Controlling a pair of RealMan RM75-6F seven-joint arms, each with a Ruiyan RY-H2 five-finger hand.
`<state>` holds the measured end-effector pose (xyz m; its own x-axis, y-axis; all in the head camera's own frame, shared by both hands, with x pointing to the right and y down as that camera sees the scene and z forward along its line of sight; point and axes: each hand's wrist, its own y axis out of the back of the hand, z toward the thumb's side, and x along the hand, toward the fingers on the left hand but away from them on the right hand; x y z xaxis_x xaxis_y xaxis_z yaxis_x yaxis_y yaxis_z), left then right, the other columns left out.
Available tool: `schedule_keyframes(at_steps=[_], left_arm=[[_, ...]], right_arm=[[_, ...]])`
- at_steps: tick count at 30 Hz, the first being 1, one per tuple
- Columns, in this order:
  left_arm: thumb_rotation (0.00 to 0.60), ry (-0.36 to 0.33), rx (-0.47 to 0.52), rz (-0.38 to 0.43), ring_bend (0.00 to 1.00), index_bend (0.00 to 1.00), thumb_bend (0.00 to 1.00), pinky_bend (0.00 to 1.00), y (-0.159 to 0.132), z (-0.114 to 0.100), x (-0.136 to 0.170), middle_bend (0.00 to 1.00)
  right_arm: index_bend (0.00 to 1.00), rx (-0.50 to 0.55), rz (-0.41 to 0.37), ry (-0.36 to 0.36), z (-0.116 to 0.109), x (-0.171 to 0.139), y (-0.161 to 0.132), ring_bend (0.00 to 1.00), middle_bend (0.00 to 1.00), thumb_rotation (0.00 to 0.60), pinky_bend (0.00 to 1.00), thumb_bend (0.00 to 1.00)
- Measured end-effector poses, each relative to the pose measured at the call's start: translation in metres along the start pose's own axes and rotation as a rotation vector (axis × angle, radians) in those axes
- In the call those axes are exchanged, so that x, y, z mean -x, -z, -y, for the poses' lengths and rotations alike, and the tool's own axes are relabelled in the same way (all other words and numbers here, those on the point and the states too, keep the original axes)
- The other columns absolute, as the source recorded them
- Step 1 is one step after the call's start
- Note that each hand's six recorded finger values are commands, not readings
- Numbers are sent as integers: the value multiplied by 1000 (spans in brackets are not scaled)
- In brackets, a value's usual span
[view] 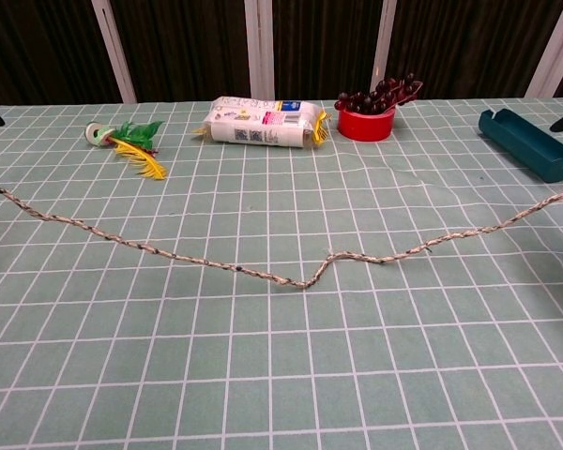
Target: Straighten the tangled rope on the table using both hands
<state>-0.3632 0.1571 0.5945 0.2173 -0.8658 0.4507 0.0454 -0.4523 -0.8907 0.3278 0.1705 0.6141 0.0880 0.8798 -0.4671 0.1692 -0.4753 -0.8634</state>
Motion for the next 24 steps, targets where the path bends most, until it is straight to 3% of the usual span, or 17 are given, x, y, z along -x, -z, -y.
schedule_keyframes(at_steps=[14,24], left_arm=[[600,38,-24,-42,0,615,535,0,18,23,5,156],[600,76,-34,-48,0,615,540,0,15,43,7,156]], right_arm=[[649,-19,92,3,0,1,40,0,155,600,0,493],[649,-30,122,-33,15,-3,56,0,155,600,0,492]])
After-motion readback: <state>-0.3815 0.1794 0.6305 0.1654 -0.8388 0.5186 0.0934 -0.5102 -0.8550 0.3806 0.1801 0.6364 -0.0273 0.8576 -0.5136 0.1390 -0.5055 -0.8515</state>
